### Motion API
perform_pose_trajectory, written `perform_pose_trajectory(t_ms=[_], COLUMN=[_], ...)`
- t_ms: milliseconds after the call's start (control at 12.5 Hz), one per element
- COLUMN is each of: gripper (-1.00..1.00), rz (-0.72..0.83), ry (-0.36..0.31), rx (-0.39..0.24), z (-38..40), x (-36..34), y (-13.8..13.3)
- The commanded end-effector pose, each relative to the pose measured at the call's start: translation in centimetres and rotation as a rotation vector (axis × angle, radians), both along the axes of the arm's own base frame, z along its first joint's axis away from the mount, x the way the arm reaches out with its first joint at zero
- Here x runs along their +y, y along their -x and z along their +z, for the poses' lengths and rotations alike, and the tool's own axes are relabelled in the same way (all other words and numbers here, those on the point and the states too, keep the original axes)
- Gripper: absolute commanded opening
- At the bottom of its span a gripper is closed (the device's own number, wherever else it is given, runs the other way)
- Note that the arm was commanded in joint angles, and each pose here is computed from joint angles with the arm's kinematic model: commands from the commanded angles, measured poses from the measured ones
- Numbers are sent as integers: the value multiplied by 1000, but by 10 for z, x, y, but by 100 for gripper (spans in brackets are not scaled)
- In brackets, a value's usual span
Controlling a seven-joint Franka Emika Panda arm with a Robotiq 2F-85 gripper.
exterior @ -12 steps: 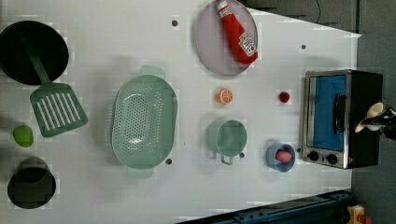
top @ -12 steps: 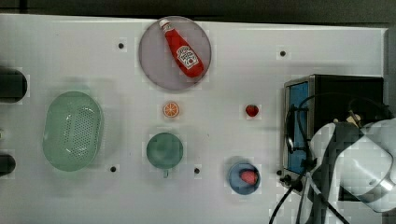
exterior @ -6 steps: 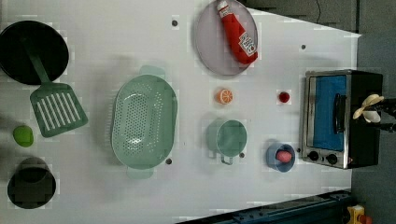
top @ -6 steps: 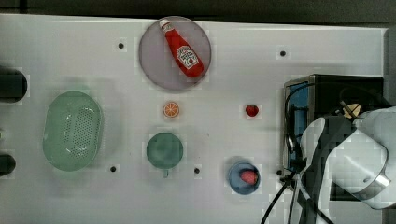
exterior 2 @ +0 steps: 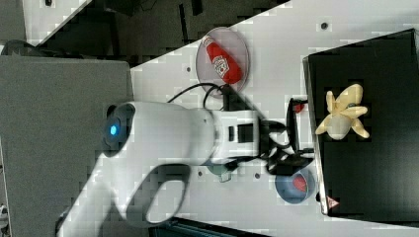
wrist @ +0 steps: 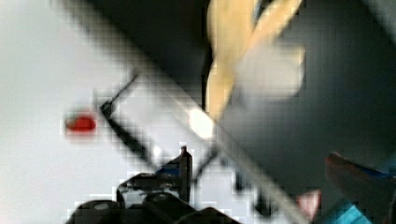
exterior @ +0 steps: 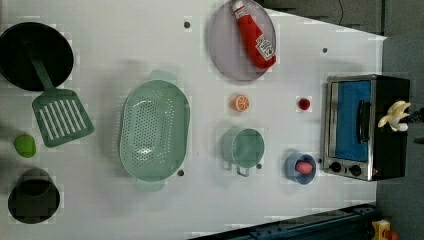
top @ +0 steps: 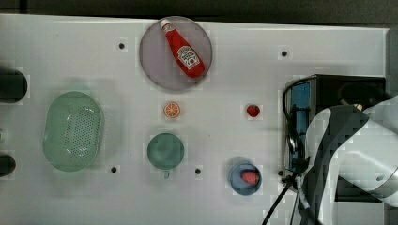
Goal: Pick banana from table and place on oven.
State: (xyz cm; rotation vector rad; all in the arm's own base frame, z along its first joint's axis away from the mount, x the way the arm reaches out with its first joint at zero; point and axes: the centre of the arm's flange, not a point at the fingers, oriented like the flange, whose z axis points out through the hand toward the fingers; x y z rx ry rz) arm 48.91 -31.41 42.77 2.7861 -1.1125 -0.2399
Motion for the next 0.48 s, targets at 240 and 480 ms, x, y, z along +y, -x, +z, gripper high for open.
perform_pose_trajectory(t_ms=[240, 480], gripper=[100, 100], rz=[124, -17], ry=[-28, -22], rx=[-199, -263], z=[142, 175], x=[209, 297], y=[-64, -55])
